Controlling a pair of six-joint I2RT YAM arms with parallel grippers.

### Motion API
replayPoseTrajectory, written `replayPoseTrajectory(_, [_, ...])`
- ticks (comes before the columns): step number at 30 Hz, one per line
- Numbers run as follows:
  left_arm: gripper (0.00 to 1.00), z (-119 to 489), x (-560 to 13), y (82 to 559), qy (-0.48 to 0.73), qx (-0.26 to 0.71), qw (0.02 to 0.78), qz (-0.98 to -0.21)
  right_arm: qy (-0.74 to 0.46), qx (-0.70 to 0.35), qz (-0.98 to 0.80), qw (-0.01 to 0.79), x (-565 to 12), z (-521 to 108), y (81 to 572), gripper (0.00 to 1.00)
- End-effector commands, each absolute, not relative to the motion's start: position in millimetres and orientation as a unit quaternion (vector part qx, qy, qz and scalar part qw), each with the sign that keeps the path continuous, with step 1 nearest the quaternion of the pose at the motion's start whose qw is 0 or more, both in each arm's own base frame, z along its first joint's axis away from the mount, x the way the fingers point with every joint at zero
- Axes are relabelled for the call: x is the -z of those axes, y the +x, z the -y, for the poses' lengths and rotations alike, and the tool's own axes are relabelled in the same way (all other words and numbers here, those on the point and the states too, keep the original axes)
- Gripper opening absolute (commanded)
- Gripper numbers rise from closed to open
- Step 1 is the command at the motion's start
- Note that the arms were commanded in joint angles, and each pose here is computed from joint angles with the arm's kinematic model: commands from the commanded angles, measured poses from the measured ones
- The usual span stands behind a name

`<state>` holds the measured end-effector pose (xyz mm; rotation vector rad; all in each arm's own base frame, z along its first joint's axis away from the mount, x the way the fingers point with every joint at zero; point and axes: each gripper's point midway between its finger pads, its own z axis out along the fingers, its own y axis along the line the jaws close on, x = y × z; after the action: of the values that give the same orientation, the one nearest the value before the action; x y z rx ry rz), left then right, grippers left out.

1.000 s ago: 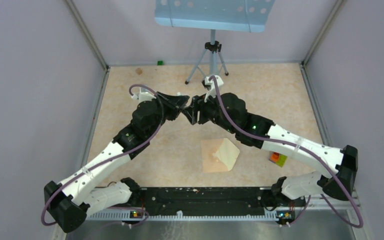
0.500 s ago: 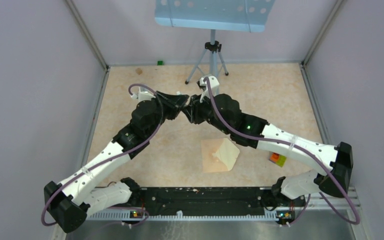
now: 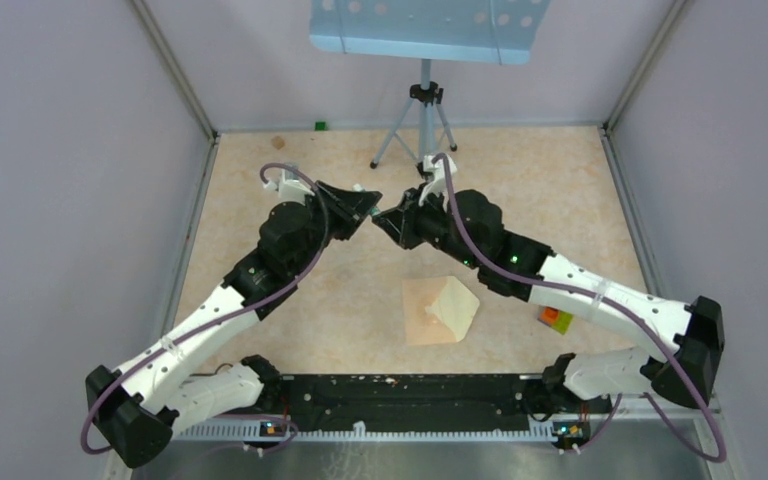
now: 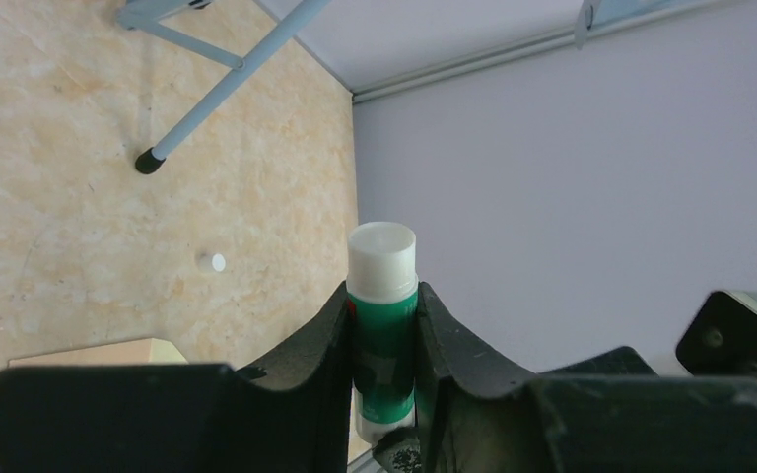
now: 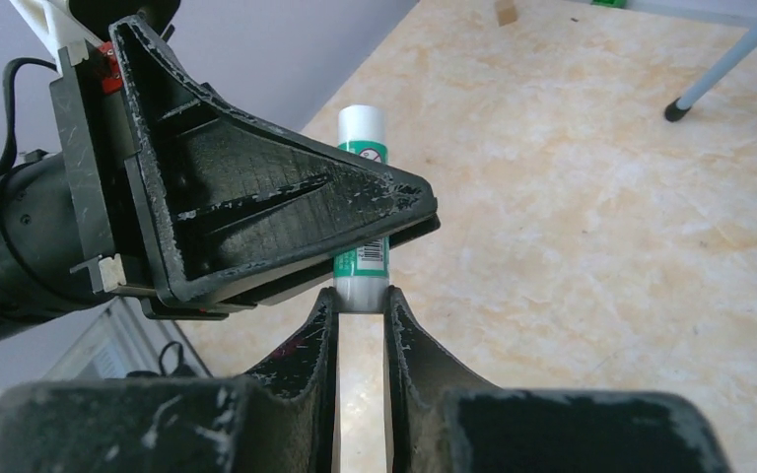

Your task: Place the letter into the envelope and seal it

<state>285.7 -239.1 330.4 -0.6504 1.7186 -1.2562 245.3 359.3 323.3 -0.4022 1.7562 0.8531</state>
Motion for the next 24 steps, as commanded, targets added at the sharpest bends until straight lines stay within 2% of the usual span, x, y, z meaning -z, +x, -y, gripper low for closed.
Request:
replayPoseTrajectory(1, [0.0,240,-377,273,-0.205,0.543,0.477,-0.66,-0.12,-0.409,-0.706,0.566,-354,-331,257,0.0])
replayPoseTrajectory(8, [0.0,246,-379,270,-0.169,0.545,0.491,-0.658,-0.151,-0.476,-0.682,0.535,-367,-339,238,0.0])
replayPoseTrajectory(14, [0.0,256,-388,265,-0.089,0.54,0.523,-0.654,-0.166,-0.54,-0.66,0.496,-376,-348,222,0.0])
replayPoseTrajectory(24, [0.0,265,-406,229,0.028,0.584,0.546,-0.599,-0.166,-0.658,-0.6,0.423,-394,-333,207,0.0])
